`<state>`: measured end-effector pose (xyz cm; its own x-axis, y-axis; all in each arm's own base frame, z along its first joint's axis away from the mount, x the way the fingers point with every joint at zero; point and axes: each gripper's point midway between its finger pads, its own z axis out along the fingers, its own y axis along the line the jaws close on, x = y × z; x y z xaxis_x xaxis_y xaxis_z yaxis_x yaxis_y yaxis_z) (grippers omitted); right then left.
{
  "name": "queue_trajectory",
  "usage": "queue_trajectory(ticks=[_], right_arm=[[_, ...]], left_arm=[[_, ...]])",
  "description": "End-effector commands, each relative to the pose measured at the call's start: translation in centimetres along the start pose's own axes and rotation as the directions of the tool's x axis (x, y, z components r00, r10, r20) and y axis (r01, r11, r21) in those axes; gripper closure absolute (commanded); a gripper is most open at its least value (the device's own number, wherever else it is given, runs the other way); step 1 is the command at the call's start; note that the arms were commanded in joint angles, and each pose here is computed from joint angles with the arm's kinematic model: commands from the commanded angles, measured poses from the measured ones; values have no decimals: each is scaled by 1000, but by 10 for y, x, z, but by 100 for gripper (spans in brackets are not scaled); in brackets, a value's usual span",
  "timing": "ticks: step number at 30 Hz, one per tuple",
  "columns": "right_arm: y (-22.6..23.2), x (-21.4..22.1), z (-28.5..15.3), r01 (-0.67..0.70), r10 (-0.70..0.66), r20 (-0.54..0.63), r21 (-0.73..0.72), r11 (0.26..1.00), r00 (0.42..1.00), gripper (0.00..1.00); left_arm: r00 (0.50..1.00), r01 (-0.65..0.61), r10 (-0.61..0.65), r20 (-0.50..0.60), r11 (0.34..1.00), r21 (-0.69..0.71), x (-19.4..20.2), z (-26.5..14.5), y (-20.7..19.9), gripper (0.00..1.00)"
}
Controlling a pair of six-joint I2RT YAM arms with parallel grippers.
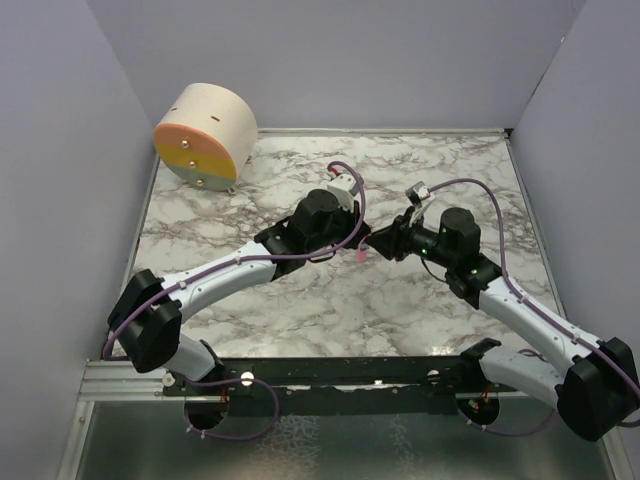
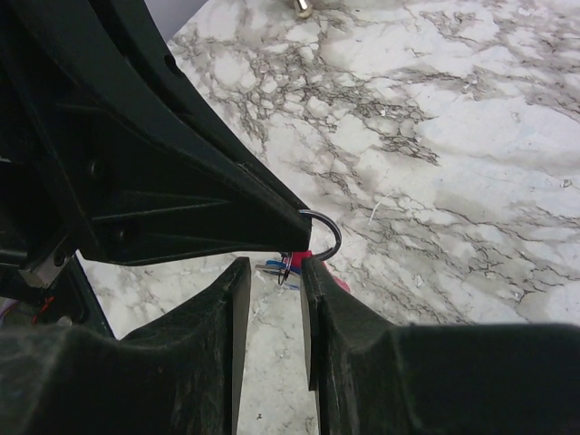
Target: Put the keys on the keyring
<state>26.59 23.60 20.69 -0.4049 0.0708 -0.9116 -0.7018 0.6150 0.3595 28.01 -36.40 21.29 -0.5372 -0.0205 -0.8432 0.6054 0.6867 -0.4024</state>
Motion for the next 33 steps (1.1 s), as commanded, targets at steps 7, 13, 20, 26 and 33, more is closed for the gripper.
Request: queue_trajectory(ticks=[7, 13, 20, 26, 33], right_arm=[[-5, 1, 3, -10, 10, 2, 15, 1000, 1000, 89], [-11, 0, 0, 8, -8, -7, 57, 998, 1000, 96], [-26, 0, -3, 71, -64, -56, 131, 989, 996, 99], [-46, 3, -8, 128, -109, -93, 229, 965, 990, 99], [-63, -1, -19, 179, -155, -96, 330, 927, 983, 99]], left_arm=[[999, -22, 22, 31, 1000, 6, -16, 1, -8, 100], [1000, -25, 25, 10, 1000, -1, -13, 1, -8, 100], [999, -22, 21, -42, 1000, -17, -7, 9, -6, 100], [991, -24, 25, -130, 1000, 6, -3, 24, -15, 100], [980, -17, 24, -198, 999, 37, -5, 33, -27, 100]])
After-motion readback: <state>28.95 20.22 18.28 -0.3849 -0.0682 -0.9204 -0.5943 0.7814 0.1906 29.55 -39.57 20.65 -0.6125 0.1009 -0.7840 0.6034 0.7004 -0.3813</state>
